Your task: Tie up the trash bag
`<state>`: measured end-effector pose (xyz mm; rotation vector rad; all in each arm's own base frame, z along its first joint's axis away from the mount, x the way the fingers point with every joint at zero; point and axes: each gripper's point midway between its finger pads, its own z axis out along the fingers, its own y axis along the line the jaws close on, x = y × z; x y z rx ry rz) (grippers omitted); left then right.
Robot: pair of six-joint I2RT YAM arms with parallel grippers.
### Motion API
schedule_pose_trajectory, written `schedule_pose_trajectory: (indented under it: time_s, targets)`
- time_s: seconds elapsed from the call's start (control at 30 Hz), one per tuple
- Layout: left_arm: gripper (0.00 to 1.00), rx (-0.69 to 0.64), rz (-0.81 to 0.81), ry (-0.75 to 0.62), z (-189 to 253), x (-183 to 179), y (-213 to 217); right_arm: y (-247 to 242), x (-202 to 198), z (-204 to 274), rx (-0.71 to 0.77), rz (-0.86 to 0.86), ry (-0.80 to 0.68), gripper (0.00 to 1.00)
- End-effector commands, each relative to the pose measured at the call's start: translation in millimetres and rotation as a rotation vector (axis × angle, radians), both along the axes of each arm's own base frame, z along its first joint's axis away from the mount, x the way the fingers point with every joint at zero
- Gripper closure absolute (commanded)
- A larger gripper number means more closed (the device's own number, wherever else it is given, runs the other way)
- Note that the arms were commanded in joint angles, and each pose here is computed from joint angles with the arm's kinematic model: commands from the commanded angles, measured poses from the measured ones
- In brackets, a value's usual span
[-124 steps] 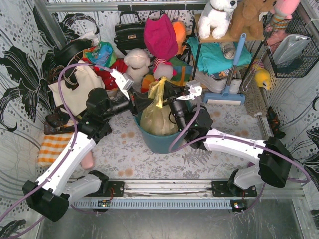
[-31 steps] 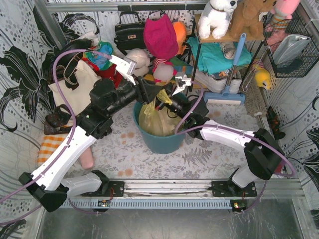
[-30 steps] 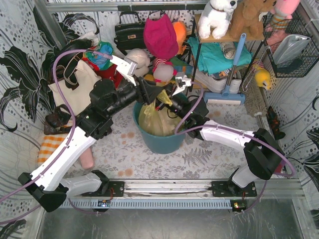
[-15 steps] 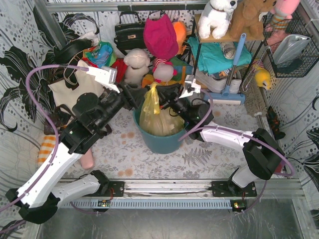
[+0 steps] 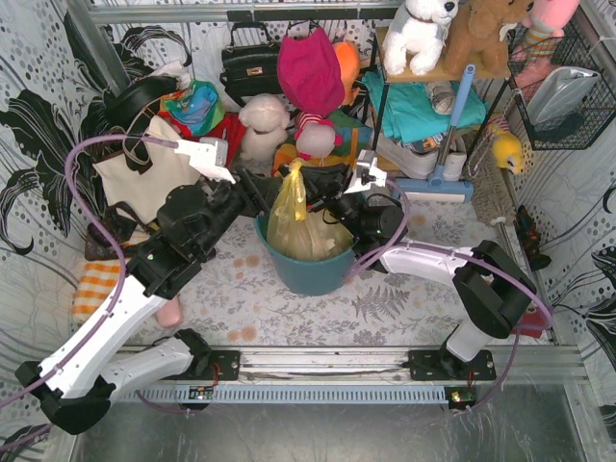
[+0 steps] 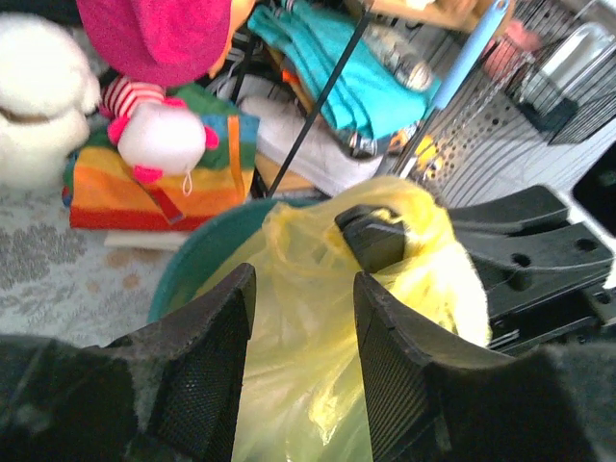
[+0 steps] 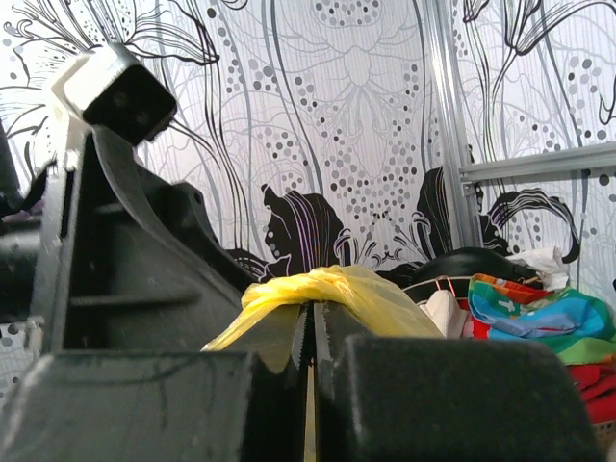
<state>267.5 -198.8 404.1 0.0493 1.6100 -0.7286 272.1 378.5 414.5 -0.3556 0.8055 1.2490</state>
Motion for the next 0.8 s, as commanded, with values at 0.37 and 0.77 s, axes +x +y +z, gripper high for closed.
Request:
schedule_pose_trajectory:
  time_s: [0.37,0.77]
  targets:
    - [0.47,0.003,-0.221,0.0,-31.5,-3.7,-47.4,-15.0,-14.6,36.3,0.149,0.051,-0.06,1.0]
    - [0.59,0.196,-0.259,0.04,-66.3,-16.6,-36.1,-16.2,-11.9,29.4,0.145,0.043,-0.035,1.0]
